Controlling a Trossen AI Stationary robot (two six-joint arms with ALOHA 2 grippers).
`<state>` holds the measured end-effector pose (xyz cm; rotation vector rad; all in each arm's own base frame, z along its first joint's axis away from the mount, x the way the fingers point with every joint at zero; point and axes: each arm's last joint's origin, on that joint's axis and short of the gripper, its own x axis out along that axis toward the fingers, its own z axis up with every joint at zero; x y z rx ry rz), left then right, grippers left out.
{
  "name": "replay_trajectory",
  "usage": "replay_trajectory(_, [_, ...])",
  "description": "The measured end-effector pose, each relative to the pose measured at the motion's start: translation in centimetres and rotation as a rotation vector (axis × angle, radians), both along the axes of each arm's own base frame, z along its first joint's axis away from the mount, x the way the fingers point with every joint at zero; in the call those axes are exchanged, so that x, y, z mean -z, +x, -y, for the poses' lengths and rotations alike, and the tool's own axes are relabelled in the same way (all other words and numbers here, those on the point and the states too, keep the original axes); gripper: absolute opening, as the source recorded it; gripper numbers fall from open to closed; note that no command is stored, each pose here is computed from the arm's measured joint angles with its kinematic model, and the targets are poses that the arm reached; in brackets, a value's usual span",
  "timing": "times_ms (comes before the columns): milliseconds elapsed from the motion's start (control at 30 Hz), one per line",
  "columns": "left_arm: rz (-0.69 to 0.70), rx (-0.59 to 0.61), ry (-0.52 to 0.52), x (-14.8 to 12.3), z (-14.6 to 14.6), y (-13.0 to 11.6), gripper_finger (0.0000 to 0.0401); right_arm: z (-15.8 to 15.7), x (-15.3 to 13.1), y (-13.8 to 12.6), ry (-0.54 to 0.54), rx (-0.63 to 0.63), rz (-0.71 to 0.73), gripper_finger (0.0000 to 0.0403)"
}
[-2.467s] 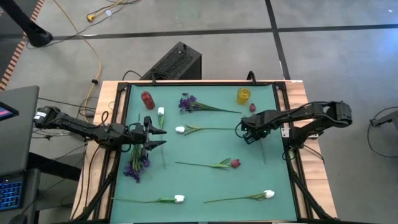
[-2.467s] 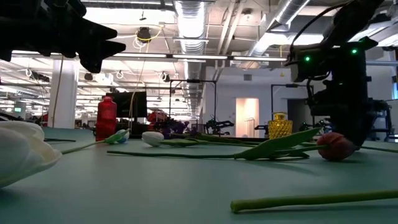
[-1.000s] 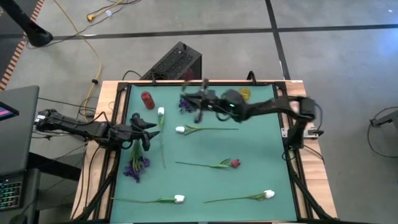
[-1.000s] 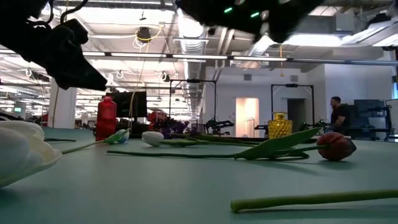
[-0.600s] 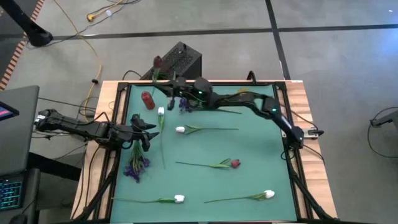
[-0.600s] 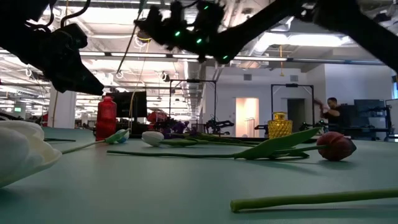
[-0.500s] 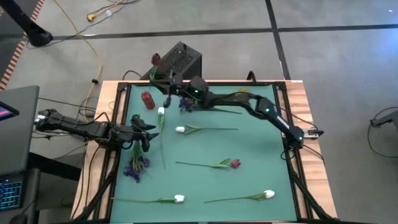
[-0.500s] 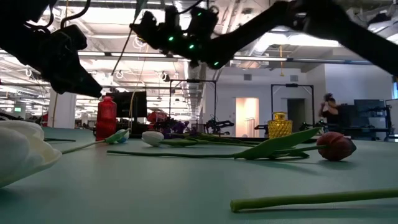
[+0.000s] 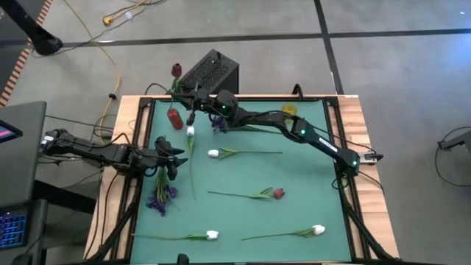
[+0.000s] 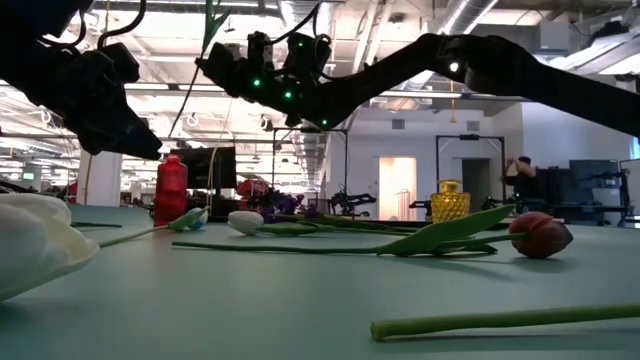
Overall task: Sort flowers into vase by color
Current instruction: Put the right red tulip into the red vase
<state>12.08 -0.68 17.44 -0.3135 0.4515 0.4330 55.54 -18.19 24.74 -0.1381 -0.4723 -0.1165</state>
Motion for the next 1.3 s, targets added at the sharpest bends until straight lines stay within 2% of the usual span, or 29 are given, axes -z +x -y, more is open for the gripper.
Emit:
replay_trajectory(300, [0.019,-0.024,-0.045,0.0,0.0,0.0,0.0187,1.2,0.7,-0.1,0.032,0.030,-0.075,0.0021])
replay_trajectory(733, [0.052,-0.073,-0.121,0.0,0.0,0.0,0.0187,1.1,1.1,0.2,0.048,0.029,-0.121,0.0022])
replay_trajectory(933, [0.060,-0.090,-0.116,-0.1,0.0,0.0,0.0187,1.1,1.9,0.4,0.079,0.038,-0.199,0.0024])
replay_trajectory(1300, [0.061,-0.094,-0.113,-0.1,-0.1,0.0,0.0187,0.5,2.3,0.8,0.103,0.024,-0.238,0.0046])
